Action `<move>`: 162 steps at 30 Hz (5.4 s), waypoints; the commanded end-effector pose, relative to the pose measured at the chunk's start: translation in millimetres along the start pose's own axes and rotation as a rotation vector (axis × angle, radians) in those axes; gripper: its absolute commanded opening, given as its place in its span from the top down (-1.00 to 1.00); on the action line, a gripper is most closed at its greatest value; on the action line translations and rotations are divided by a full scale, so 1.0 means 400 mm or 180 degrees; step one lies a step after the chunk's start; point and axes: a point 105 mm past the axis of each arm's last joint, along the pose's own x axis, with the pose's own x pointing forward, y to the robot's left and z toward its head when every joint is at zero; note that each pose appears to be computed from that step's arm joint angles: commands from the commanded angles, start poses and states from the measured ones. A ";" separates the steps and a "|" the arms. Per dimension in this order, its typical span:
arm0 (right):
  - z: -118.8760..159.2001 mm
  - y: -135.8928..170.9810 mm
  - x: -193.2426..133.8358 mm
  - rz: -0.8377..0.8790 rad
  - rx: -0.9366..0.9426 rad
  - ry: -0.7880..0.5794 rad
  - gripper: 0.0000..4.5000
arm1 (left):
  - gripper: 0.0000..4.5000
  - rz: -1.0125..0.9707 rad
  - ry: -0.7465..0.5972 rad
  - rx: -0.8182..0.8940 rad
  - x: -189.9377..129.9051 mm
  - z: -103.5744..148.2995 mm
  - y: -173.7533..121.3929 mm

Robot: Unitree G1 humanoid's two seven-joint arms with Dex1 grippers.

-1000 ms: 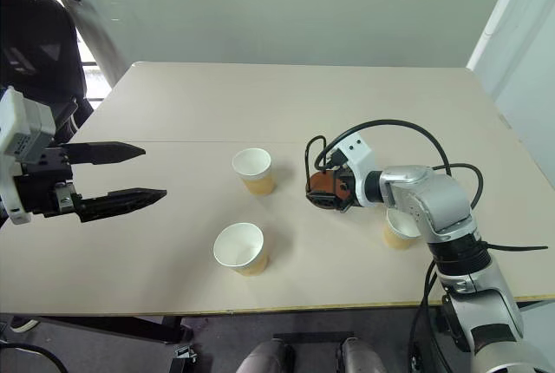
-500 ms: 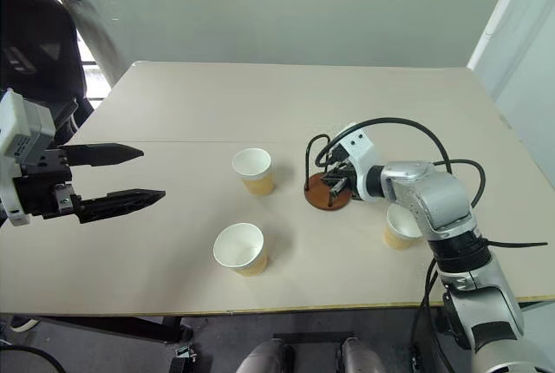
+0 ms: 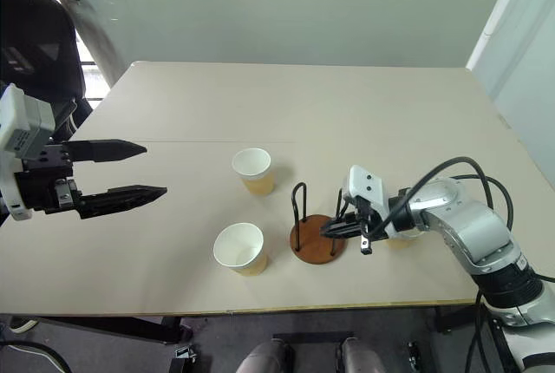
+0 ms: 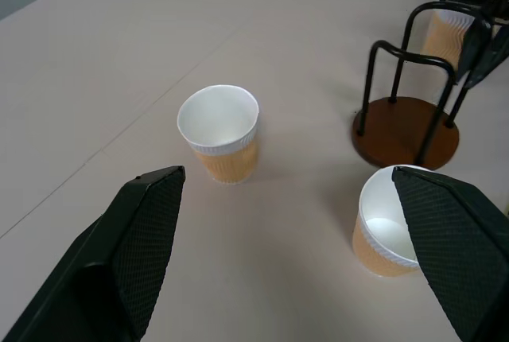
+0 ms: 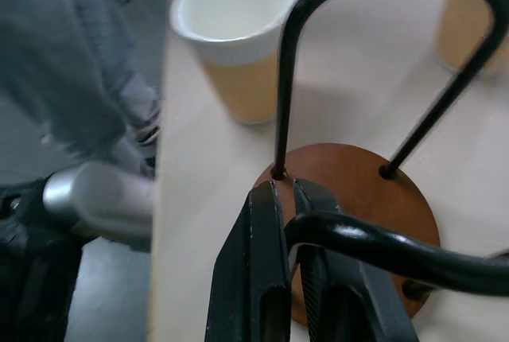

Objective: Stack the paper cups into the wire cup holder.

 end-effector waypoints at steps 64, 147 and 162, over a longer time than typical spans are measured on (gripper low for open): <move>-0.037 0.011 -0.281 -0.0621 -0.0796 0.1505 -1.00 | -1.00 -0.1471 -0.0123 0.0440 0.109 0.029 -0.117; 0.214 0.004 -0.096 0.1191 -0.2571 0.0714 0.99 | -1.00 -0.1093 0.0081 0.0354 0.030 0.023 -0.172; 0.201 -0.004 -0.082 0.1177 -0.2627 0.0745 0.99 | -1.00 -0.1033 0.0124 0.0378 0.029 0.021 -0.170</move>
